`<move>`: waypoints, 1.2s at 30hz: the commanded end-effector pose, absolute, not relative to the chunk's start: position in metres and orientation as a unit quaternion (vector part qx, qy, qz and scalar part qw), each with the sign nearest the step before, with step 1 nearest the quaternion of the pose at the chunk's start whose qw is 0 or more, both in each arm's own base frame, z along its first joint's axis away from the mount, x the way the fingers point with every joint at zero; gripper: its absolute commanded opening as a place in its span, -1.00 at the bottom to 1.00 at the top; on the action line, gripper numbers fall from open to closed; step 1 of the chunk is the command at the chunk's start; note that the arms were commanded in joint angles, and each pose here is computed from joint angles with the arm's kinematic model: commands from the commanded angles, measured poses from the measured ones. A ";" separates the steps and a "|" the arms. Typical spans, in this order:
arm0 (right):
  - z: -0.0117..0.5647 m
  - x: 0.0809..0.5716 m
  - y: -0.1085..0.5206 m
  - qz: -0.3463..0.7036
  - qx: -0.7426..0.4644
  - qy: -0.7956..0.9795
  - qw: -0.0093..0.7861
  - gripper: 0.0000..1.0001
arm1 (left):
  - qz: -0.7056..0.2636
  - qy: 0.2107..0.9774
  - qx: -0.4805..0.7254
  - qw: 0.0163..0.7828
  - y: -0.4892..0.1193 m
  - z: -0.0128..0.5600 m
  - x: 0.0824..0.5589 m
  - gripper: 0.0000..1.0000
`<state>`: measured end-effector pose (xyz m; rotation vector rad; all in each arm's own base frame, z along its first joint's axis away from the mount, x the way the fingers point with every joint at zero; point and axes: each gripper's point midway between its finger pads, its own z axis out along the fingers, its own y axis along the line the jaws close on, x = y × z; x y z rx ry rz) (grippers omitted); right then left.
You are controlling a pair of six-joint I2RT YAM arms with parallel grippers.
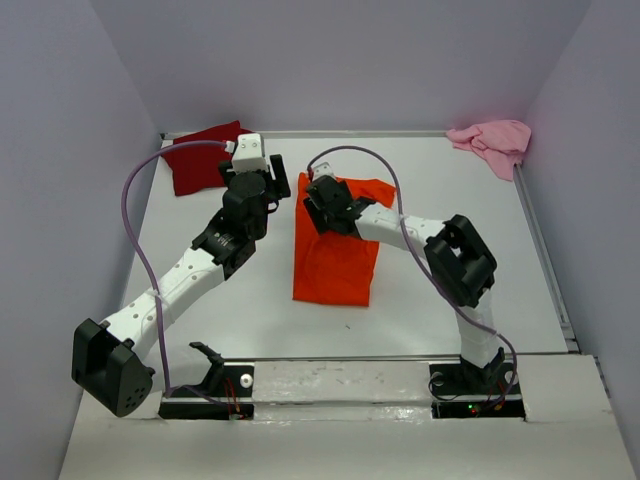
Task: Fold and stack the t-shirts
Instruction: Fold the tshirt
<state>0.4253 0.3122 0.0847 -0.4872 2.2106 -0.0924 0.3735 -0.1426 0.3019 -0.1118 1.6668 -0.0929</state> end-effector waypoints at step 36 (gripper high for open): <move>0.032 0.204 0.232 0.123 -0.033 0.940 0.316 0.96 | -0.249 0.884 -0.109 0.381 -0.219 0.051 0.201 0.39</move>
